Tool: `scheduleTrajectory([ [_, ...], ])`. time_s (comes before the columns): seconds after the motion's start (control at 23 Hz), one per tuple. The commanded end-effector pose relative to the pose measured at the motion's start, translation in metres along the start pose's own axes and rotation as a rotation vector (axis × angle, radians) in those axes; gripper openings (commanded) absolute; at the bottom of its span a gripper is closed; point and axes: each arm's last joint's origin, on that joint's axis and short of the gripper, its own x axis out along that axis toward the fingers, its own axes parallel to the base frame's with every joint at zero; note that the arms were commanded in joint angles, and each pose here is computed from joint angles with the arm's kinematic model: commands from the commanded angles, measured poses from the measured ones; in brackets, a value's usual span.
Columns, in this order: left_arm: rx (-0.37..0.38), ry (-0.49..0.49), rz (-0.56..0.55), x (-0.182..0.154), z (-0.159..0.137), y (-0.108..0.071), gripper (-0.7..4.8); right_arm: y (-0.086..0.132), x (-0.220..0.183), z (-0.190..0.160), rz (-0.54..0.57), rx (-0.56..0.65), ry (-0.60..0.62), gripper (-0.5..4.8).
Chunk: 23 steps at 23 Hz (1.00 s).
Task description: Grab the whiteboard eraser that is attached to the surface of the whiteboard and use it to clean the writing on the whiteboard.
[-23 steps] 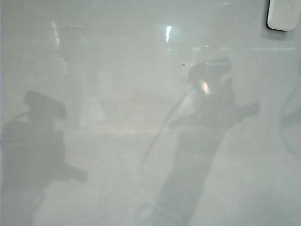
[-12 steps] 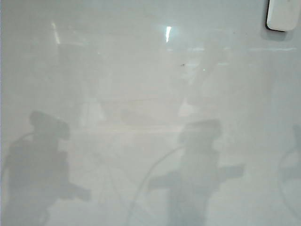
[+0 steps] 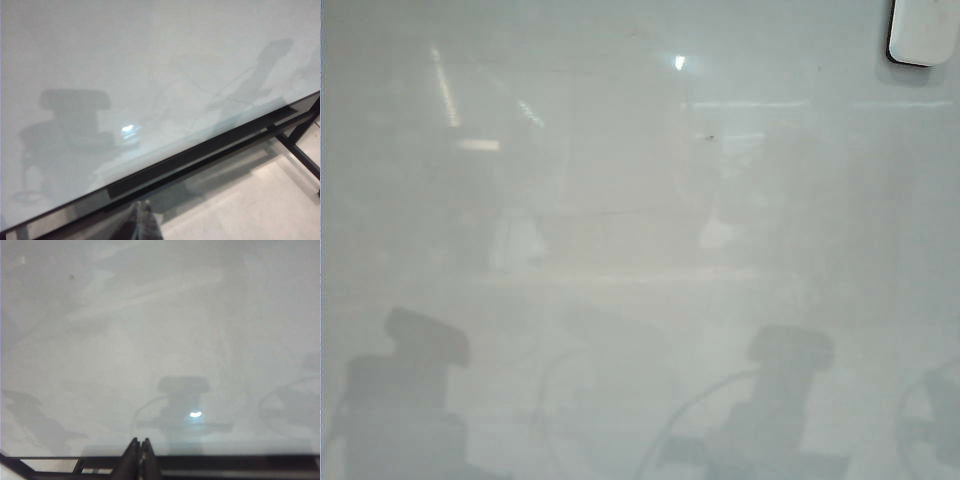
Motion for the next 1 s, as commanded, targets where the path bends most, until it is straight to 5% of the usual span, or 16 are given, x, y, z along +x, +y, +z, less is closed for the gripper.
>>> scheduleTrajectory([
  [0.04,-0.006,0.022,0.001,0.005,-0.010,0.001,-0.05,-0.003,0.004,-0.007,-0.013,0.020,0.008,-0.06],
  [0.22,-0.006,0.025,0.001,0.011,-0.021,0.001,-0.05,-0.014,0.011,-0.026,-0.133,0.015,0.044,-0.06],
  [0.39,0.010,-0.040,0.017,0.014,-0.020,0.002,-0.05,-0.019,0.014,-0.035,-0.155,-0.180,0.078,-0.06],
  [0.65,0.058,-0.148,0.095,0.017,-0.018,0.005,-0.05,-0.024,0.013,-0.034,-0.331,-0.211,0.053,-0.05],
  [1.0,0.053,-0.143,0.144,0.018,-0.021,0.007,-0.05,-0.024,0.013,-0.034,-0.333,-0.211,0.052,-0.06],
])
